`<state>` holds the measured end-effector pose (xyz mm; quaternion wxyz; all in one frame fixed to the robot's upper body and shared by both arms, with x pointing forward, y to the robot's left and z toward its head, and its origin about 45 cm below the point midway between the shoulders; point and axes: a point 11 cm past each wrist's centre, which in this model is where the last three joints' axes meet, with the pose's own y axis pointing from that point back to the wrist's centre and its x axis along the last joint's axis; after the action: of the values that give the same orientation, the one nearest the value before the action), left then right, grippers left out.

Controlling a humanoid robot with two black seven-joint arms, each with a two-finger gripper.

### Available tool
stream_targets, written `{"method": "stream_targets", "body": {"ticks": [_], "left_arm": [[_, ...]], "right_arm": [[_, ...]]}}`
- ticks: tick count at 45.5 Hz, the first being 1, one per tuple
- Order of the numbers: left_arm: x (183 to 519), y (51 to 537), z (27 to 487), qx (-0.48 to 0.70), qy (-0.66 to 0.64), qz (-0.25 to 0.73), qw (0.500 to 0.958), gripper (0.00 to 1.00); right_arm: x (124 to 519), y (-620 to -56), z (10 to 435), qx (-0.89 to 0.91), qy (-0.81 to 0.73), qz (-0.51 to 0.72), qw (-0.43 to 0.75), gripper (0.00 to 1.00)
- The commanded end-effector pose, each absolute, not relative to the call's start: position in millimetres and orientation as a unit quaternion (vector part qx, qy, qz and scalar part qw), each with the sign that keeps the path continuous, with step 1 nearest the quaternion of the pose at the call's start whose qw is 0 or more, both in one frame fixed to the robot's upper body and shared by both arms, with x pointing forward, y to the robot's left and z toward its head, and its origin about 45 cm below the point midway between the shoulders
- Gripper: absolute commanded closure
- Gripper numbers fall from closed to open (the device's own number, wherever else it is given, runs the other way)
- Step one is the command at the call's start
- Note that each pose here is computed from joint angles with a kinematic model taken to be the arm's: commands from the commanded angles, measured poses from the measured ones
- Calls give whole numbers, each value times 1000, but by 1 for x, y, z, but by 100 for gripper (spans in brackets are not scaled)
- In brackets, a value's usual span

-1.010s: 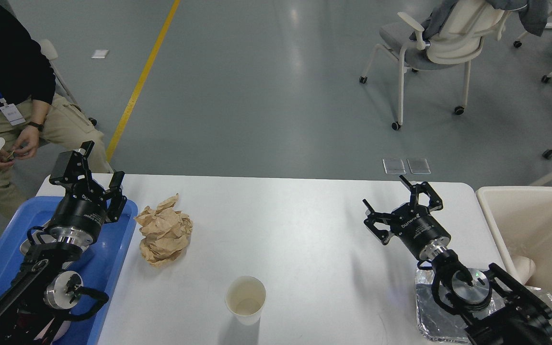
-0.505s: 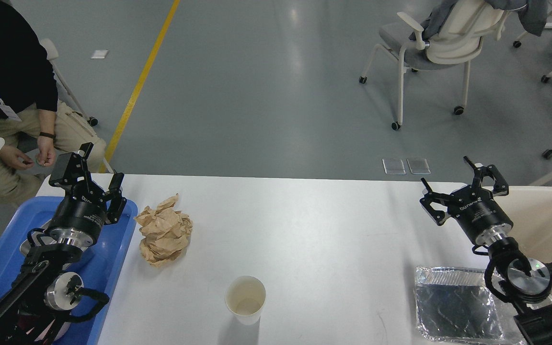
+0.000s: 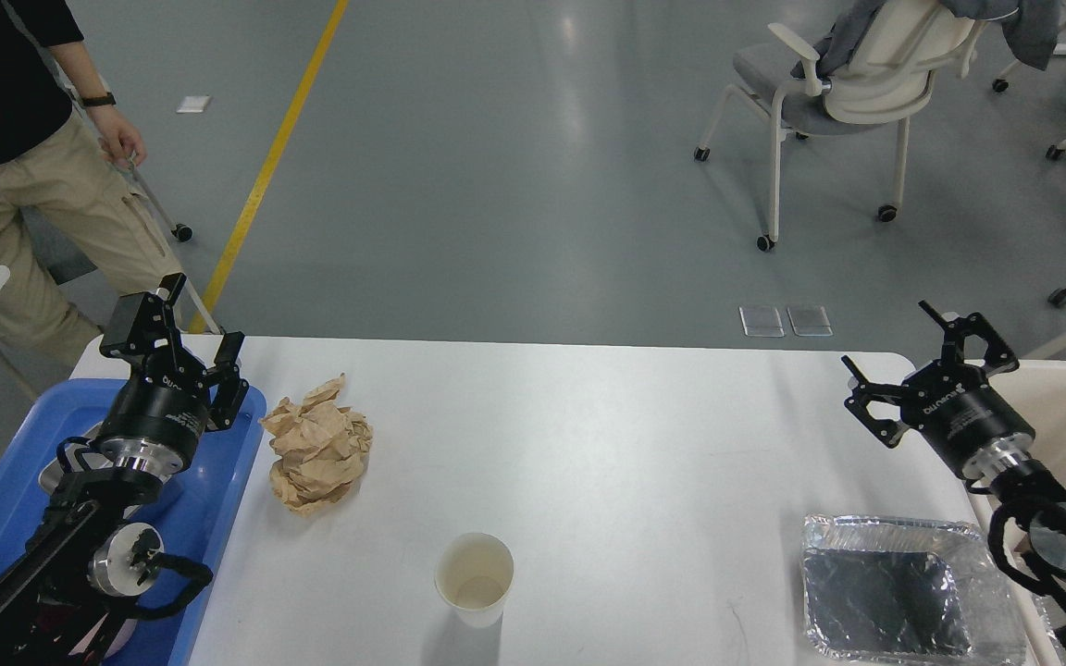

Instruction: Tidy desktop

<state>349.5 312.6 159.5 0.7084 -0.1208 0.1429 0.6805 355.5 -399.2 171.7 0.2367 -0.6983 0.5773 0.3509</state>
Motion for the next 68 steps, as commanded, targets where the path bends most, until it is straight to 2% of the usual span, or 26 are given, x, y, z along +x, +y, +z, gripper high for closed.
{"method": "stream_targets", "body": {"ticks": [1,18,33,41,48,61,68], "left_arm": [[348,315,155,-116,146,684,705,3],[346,305,145,-118,160,679,707,3],[351,297,145,-126,166,675,708,3],[353,296,144,-123,167,675,708,3],[359,293,140,-125,171,669,713,3],[363,294,137,-123,173,671,710,3],[362,294,133,-115,174,671,712,3]], "right_arm": [[343,-417,189,-731,576,321,175,0],[317,-471,297,-821,538,188,9,0],[295,-488,341,-841,503,112,-163,0],[278,-500,341,-824,489,100,-270,0],[267,-513,343,-805,489,106,-319,0],[268,-520,337,-790,514,110,-316,0],[273,-540,320,-764,564,120,-290,0]]}}
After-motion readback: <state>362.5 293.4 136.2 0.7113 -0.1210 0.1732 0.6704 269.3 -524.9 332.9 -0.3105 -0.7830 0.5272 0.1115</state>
